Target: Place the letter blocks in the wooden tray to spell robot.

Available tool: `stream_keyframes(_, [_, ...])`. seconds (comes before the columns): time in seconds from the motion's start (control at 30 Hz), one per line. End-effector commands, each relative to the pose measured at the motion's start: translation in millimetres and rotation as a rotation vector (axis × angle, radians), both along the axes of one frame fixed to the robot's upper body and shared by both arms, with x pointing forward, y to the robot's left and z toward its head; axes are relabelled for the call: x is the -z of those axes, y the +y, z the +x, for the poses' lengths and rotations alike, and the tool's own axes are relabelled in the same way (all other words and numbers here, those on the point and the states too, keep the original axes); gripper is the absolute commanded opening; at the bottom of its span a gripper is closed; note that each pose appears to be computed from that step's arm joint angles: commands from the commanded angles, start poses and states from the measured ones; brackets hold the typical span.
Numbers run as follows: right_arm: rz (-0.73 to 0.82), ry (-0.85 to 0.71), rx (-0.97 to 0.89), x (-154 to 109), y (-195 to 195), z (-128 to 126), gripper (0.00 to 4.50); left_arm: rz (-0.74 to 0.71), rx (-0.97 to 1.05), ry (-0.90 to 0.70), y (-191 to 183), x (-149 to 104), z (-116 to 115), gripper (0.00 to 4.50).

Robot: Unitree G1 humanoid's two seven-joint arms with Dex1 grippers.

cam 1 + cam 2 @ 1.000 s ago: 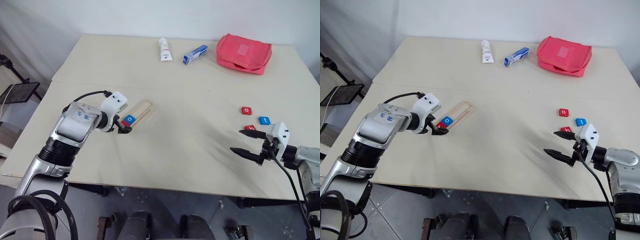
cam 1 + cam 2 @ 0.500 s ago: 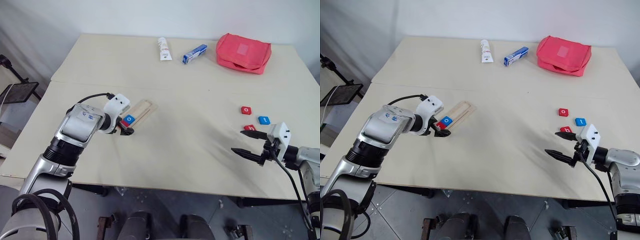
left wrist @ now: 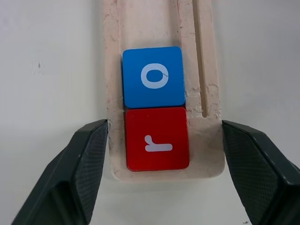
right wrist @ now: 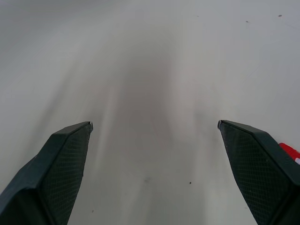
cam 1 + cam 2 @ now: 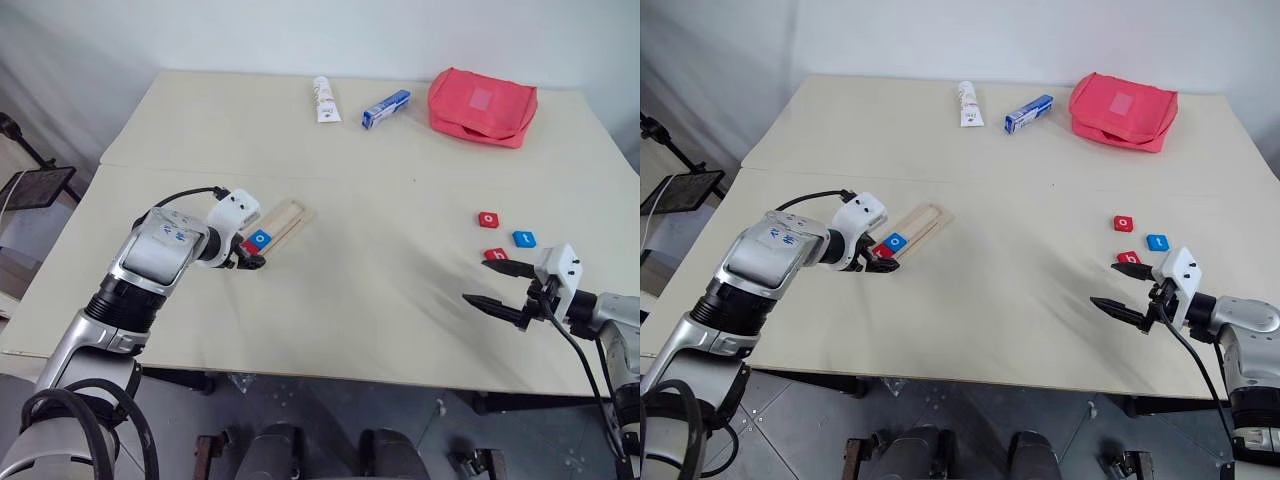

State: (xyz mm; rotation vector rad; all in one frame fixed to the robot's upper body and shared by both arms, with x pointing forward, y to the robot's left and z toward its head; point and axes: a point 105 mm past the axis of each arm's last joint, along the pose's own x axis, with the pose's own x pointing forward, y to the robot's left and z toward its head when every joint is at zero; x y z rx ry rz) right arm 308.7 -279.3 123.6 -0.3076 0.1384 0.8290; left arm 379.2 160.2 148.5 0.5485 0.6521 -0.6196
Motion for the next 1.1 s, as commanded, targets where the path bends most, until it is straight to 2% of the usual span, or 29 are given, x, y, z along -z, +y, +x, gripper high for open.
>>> stream_keyframes(0.03, [-0.012, -0.090, 0.005, -22, -6, -3, 4.50, 0.074, 0.196, -0.086, -30, -14, 3, 3.41])
stream_keyframes(0.23, [-0.018, -0.116, -0.006, -27, -11, -15, 4.50, 0.094, 0.437, -0.110, -79, -16, -2, 3.41])
stream_keyframes(0.53, [-0.043, -0.165, 0.082, -31, -28, -44, 4.50, 0.117, 0.760, -0.097, -148, 1, -26, 3.41])
stream_keyframes(0.87, [-0.049, -0.153, 0.179, -23, -37, -79, 4.50, 0.155, 0.891, -0.085, -177, 7, -39, 3.41])
stream_keyframes(1.1, [-0.046, -0.144, 0.209, -19, -37, -84, 4.50, 0.154, 0.953, -0.081, -184, 3, -51, 3.41])
